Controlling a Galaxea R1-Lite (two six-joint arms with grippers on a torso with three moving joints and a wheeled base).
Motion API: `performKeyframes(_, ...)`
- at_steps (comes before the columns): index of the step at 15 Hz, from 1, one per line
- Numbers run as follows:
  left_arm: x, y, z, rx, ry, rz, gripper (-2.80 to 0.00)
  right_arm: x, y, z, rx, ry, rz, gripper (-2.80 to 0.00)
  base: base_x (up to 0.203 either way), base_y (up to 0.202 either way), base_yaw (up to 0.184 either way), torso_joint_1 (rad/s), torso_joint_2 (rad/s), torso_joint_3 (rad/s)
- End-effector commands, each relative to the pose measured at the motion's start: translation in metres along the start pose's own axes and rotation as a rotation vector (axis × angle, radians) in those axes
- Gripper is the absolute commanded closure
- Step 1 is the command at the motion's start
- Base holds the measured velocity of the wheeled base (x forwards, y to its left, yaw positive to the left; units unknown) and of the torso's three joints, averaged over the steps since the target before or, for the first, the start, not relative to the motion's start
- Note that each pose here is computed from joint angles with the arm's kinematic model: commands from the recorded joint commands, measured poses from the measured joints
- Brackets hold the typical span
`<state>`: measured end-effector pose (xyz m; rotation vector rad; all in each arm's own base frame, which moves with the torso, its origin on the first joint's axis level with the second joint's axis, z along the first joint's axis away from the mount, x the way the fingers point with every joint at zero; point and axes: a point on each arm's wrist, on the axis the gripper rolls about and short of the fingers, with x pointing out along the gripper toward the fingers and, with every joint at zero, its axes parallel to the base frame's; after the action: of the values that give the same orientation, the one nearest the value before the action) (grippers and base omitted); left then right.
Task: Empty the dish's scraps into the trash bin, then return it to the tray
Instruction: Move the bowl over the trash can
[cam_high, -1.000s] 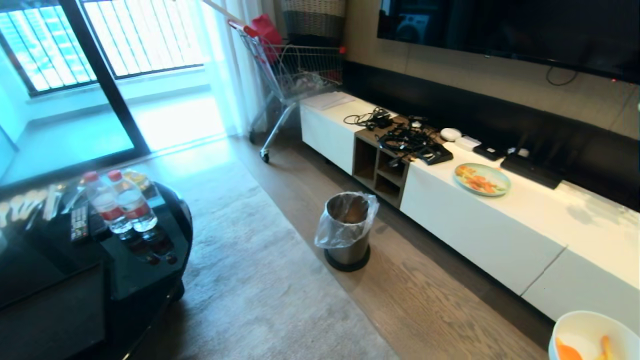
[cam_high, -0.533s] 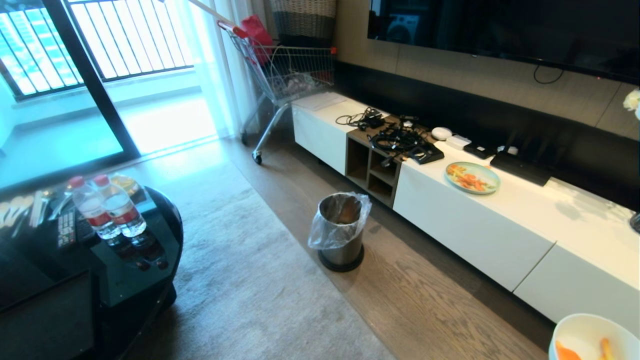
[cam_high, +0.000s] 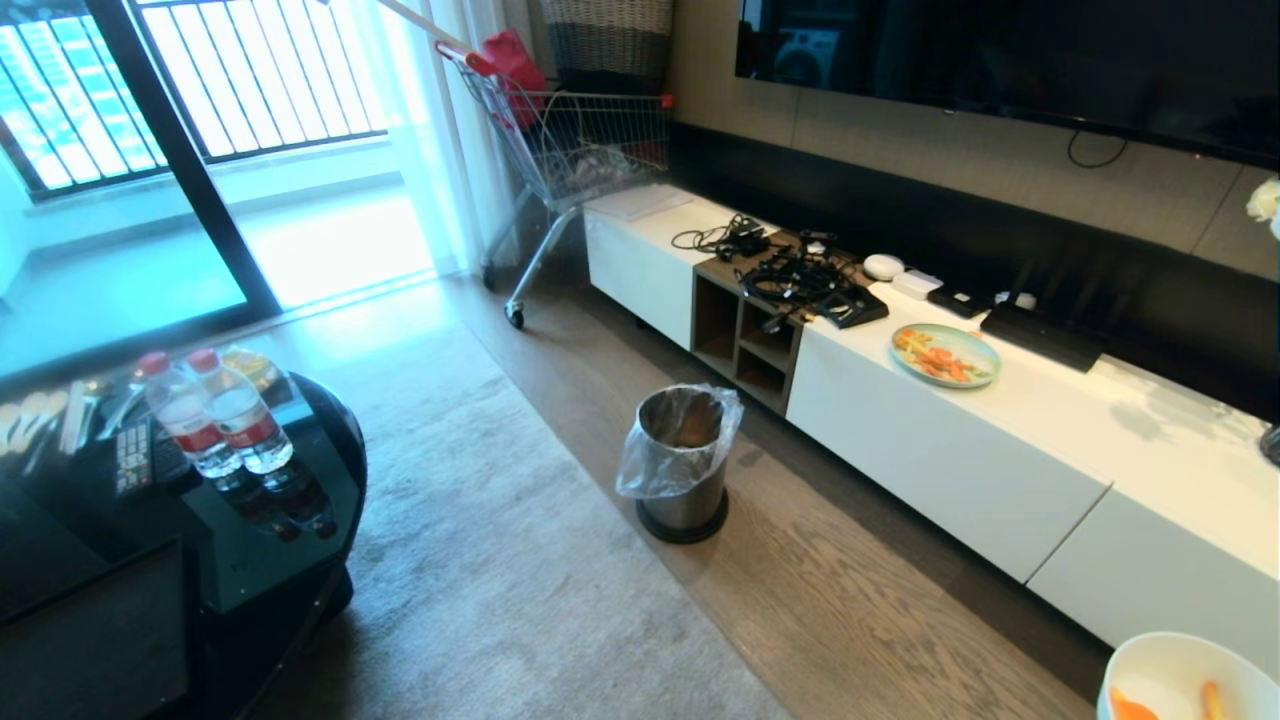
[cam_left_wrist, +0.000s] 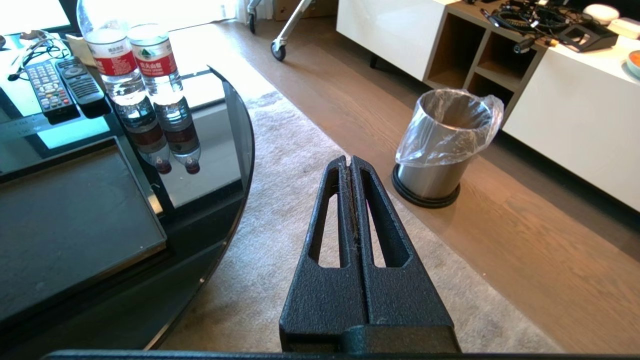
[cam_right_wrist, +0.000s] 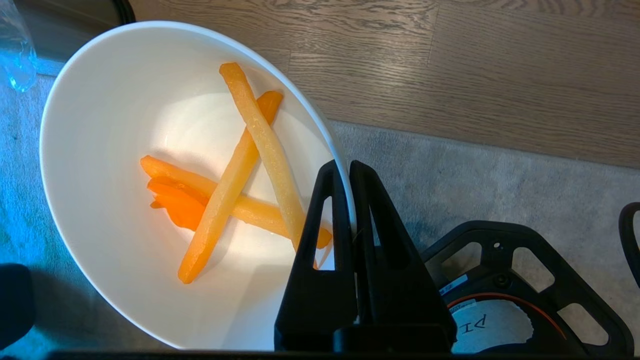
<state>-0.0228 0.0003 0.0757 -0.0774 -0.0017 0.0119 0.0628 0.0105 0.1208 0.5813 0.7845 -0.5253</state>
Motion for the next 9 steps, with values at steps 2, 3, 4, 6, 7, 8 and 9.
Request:
performKeyframes(2, 0.0000, 0.0000, 0.0000, -0.001, 0.000, 0.000, 0.00, 0.0010, -0.0008, -0.0010, 0.001, 0.004, -0.008, 0.00, 0.000, 0.000, 0.000, 0.000, 0.00, 0.000)
performKeyframes(3, 0.0000, 0.0000, 0.0000, -0.001, 0.000, 0.000, 0.00, 0.0013, -0.0010, -0.0013, -0.001, 0.006, -0.012, 0.00, 0.000, 0.000, 0.000, 0.000, 0.00, 0.000)
performKeyframes(4, 0.0000, 0.0000, 0.0000, -0.001, 0.000, 0.000, 0.00, 0.0015, -0.0013, -0.0016, -0.001, 0.008, -0.012, 0.00, 0.000, 0.000, 0.000, 0.000, 0.00, 0.000)
performKeyframes(6, 0.0000, 0.0000, 0.0000, -0.001, 0.000, 0.000, 0.00, 0.0031, -0.0026, -0.0033, -0.002, 0.010, -0.014, 0.00, 0.000, 0.000, 0.000, 0.000, 0.00, 0.000)
performKeyframes(7, 0.0000, 0.0000, 0.0000, 0.001, 0.000, 0.000, 0.00, 0.0037, -0.0033, -0.0041, -0.002, 0.013, -0.016, 0.00, 0.000, 0.000, 0.000, 0.000, 0.00, 0.000)
performKeyframes(8, 0.0000, 0.0000, 0.0000, -0.001, 0.000, 0.000, 0.00, 0.0048, -0.0051, -0.0059, -0.006, 0.017, -0.021, 0.00, 0.000, 0.000, 0.000, 0.000, 0.00, 0.000)
performKeyframes(9, 0.0000, 0.0000, 0.0000, 0.001, 0.000, 0.000, 0.00, 0.0052, -0.0060, -0.0067, -0.006, 0.019, -0.023, 0.00, 0.000, 0.000, 0.000, 0.000, 0.00, 0.000)
